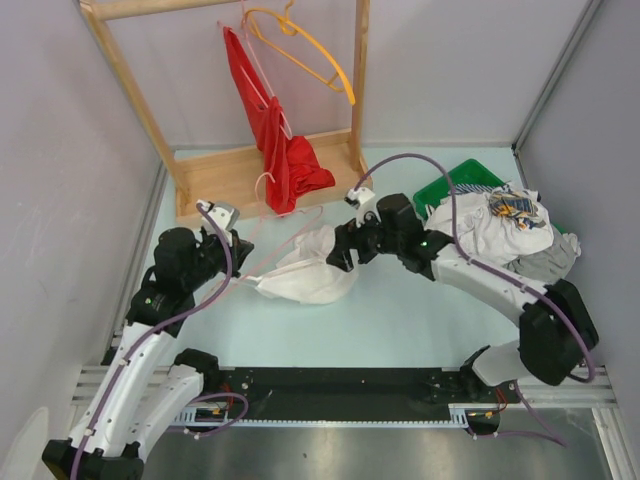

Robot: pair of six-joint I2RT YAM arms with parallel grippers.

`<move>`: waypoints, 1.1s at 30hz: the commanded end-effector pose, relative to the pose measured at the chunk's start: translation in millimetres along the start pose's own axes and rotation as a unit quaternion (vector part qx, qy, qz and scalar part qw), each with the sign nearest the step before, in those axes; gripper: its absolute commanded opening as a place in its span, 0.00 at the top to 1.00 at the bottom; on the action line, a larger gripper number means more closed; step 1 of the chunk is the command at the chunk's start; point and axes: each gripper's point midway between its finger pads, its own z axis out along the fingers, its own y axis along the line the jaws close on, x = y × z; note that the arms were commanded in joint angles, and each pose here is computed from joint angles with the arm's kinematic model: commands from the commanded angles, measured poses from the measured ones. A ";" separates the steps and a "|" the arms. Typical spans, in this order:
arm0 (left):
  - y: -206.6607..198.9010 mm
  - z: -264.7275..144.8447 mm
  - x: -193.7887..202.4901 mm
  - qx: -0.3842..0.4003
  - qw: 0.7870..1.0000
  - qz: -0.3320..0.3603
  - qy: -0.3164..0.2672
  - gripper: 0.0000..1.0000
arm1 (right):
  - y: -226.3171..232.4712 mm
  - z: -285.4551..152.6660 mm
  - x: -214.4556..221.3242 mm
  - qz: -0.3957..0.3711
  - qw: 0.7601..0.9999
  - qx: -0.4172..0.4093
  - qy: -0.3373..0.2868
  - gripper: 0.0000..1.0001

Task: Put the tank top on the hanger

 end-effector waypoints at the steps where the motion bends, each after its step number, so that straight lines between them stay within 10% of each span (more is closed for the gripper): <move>1: 8.9 -1.7 -2.9 -0.026 1.000 -0.008 -0.011 1.00 | -6.8 32.1 1.4 -0.013 0.999 0.031 -0.007 0.19; 22: 8.8 2.0 3.2 -0.023 1.000 -0.011 0.001 1.00 | -17.1 106.4 40.0 -0.059 0.998 -0.002 0.021 0.41; 29: 9.2 2.2 3.5 -0.023 1.000 -0.011 0.002 1.00 | -28.1 104.1 36.6 -0.062 0.997 0.032 0.023 0.89; 33: 3.9 3.6 -0.5 -0.007 1.000 -0.010 -0.003 1.00 | -35.5 84.9 17.0 -0.079 0.994 0.069 0.013 1.00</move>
